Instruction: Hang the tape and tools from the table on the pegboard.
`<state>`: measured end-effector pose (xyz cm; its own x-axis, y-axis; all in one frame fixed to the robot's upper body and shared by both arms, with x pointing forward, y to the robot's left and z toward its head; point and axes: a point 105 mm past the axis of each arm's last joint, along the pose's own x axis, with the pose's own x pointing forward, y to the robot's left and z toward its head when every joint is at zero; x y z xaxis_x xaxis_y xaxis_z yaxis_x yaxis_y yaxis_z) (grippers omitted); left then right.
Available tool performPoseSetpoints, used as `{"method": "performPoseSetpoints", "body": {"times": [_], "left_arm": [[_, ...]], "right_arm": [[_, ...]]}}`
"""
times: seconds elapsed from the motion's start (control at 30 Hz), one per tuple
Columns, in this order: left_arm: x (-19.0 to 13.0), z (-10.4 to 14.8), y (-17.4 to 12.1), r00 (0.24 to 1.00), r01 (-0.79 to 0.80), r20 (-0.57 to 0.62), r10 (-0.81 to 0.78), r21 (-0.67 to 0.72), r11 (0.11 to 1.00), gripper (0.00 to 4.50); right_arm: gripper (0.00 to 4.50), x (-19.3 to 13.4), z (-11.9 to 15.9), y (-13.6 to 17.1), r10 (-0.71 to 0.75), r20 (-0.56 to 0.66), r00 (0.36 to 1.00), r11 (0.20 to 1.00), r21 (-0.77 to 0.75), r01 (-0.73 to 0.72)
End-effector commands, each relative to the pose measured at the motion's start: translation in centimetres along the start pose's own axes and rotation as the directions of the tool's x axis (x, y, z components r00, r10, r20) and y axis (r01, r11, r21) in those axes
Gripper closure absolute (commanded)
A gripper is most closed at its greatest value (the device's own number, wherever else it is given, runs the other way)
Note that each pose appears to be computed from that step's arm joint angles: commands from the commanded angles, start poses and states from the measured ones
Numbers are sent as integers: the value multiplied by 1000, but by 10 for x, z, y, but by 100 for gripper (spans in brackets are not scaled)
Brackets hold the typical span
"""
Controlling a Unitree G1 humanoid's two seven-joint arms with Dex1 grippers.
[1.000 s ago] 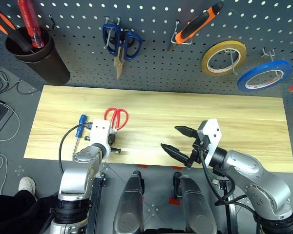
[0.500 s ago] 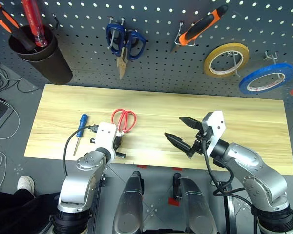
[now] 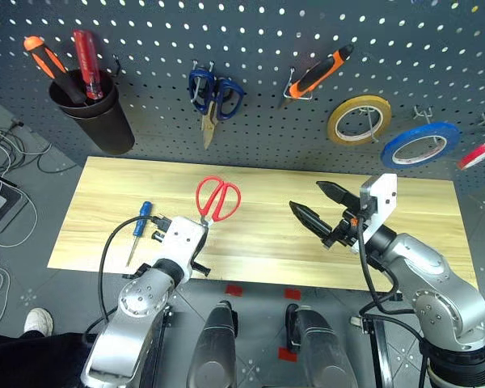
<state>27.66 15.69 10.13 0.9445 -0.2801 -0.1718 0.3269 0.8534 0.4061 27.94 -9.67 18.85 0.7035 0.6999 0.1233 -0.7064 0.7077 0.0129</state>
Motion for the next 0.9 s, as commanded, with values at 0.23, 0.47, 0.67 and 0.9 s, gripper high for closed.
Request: {"method": "performPoseSetpoints", "body": {"times": [0.23, 0.47, 0.67, 0.9], "left_arm": [[-18, 36, 19, 948, -181, 283, 147, 95, 979, 420], [-19, 61, 35, 884, -286, 408, 230, 81, 955, 420], [-6, 81, 43, 848, -319, 462, 259, 56, 946, 420], [7, 86, 43, 844, -299, 475, 248, 33, 954, 420]], "right_arm": [[0, -9, 28, 7, -21, 117, 993, 1000, -18, 23], [0, -11, 41, 9, -24, 158, 987, 1000, -5, 25], [0, -9, 56, 11, 5, 199, 980, 1000, 21, -9], [0, -9, 64, 13, 18, 216, 976, 999, 40, -28]]}}
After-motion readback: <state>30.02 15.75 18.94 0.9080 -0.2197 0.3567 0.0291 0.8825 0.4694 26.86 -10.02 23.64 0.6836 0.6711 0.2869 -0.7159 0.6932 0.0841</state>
